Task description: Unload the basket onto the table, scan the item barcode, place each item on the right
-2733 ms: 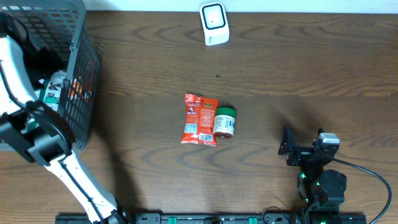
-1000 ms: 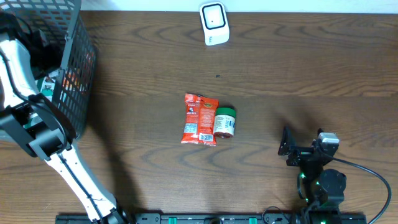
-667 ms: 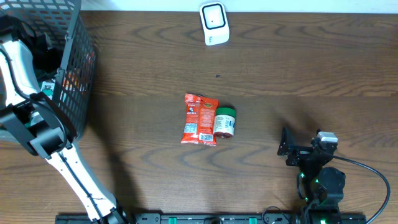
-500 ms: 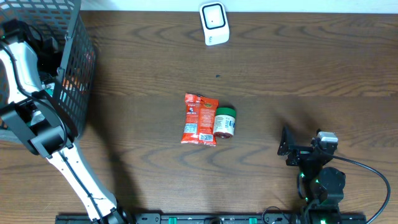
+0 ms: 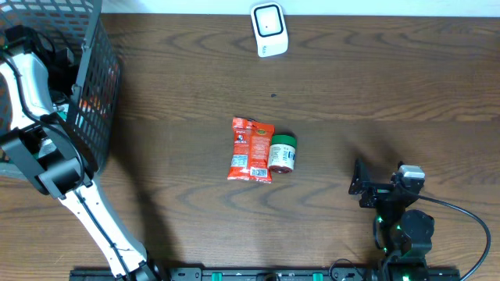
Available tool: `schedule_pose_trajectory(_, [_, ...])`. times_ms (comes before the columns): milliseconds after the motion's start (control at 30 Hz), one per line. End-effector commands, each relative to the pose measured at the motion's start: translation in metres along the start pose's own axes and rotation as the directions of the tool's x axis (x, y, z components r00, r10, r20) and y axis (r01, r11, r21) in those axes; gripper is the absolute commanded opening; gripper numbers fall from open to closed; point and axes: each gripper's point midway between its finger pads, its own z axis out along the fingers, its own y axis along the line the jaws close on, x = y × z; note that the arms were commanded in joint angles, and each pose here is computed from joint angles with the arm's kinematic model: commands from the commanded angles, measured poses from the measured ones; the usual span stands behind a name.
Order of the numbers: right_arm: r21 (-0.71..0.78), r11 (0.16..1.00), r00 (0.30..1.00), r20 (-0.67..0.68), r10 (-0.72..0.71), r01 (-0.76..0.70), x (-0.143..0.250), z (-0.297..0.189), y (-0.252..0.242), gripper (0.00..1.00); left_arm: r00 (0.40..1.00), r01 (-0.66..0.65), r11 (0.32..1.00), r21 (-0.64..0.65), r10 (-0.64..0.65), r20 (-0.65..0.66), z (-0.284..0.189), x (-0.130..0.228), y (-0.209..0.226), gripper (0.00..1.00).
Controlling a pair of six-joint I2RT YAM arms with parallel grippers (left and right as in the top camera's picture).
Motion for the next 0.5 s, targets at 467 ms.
schedule_pose_trajectory(467, [-0.008, 1.000, 1.000, 0.021, 0.015, -0.014, -0.005, 0.000, 0.001, 0.99, 0.768, 0.147, 0.979, 0.140, -0.203, 0.608, -0.354, 0.041, -0.084, 0.07])
